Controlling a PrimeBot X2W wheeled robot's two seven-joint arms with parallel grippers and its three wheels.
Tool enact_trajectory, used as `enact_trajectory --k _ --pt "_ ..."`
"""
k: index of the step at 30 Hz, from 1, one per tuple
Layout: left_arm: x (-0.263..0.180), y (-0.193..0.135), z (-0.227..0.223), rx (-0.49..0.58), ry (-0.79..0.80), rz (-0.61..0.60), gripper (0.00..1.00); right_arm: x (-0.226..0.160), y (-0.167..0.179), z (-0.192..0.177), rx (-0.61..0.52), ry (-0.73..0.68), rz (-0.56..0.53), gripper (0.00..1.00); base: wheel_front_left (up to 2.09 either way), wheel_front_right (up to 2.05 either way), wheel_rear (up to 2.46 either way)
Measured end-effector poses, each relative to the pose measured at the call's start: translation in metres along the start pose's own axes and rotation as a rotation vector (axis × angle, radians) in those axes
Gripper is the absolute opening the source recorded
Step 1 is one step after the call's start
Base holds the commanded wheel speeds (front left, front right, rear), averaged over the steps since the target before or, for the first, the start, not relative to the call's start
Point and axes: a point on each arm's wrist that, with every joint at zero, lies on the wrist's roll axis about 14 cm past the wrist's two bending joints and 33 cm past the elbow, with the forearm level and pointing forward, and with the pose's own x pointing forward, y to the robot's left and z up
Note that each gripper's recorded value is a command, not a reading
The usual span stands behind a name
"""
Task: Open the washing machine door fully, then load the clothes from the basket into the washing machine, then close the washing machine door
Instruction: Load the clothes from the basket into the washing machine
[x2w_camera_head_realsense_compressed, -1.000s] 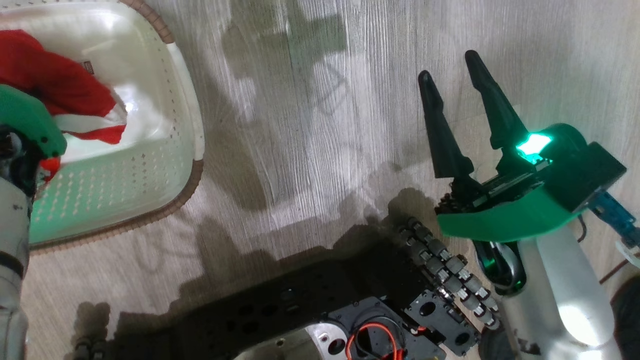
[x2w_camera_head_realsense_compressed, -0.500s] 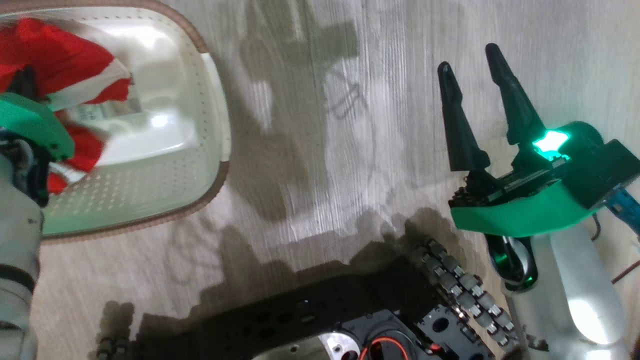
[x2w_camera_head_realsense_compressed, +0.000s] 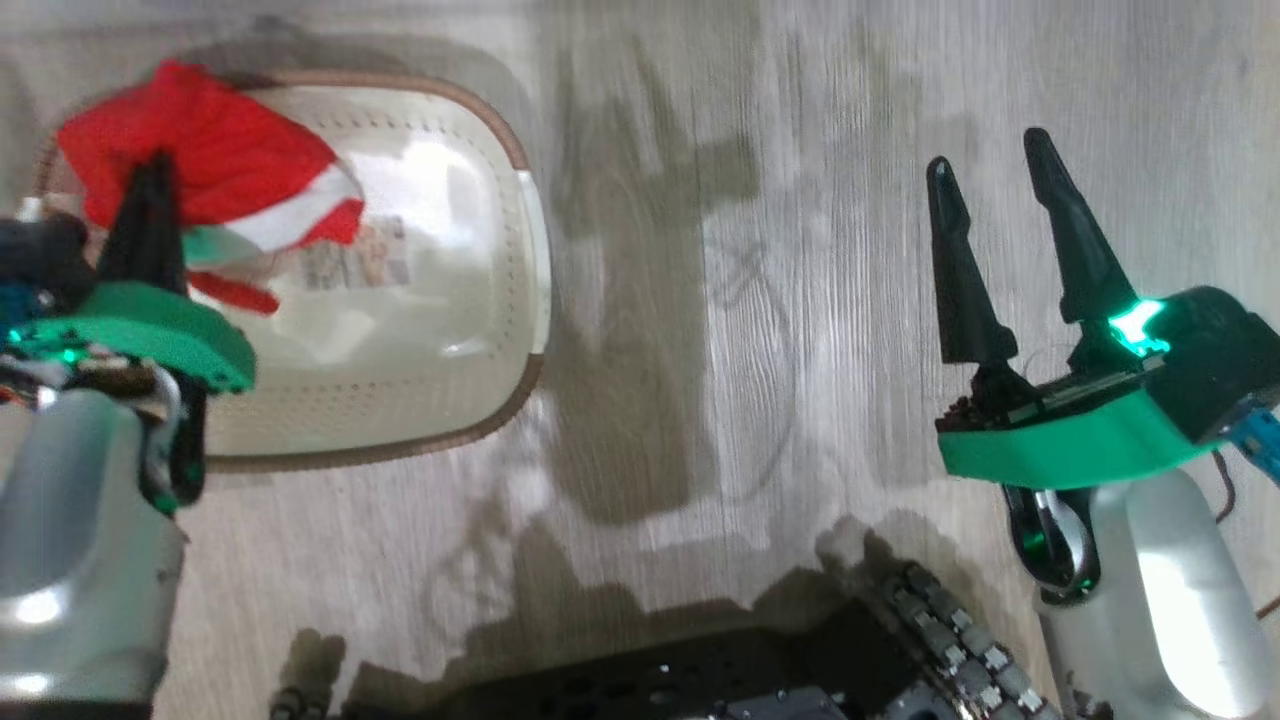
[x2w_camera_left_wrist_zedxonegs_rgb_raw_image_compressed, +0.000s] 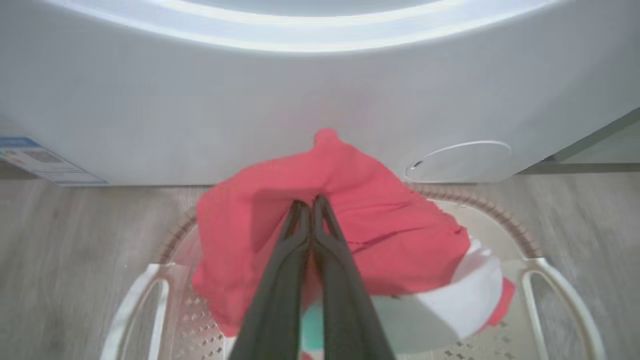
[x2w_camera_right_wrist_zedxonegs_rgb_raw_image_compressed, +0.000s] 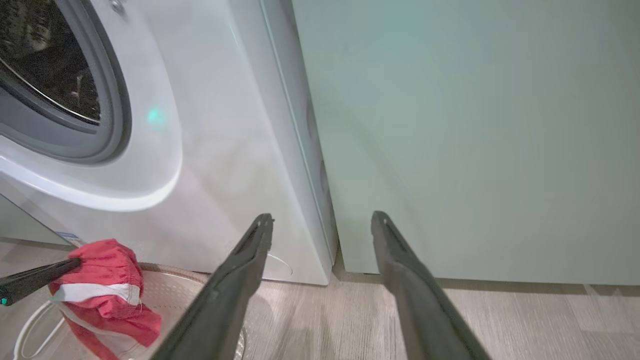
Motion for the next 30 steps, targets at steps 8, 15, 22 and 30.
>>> enact_trajectory --k 8,15,22,30 --pt "-0.048 -0.015 0.086 0.022 -0.238 -0.016 0.00 -0.008 0.011 0.040 -0.018 -0.076 0.021 1.00 0.00 0.00 0.00" --pt "-0.094 -0.033 0.168 0.062 -0.464 -0.044 0.00 -0.021 0.021 0.078 -0.038 -0.142 0.039 1.00 0.00 0.00 0.00" --pt "-0.141 -0.044 0.207 0.086 -0.581 -0.060 0.00 -0.041 0.026 0.103 -0.049 -0.182 0.044 1.00 0.00 0.00 0.00" --pt "-0.196 -0.049 0.197 0.092 -0.580 -0.055 0.00 -0.075 0.028 0.118 -0.050 -0.203 0.034 1.00 0.00 0.00 0.00"
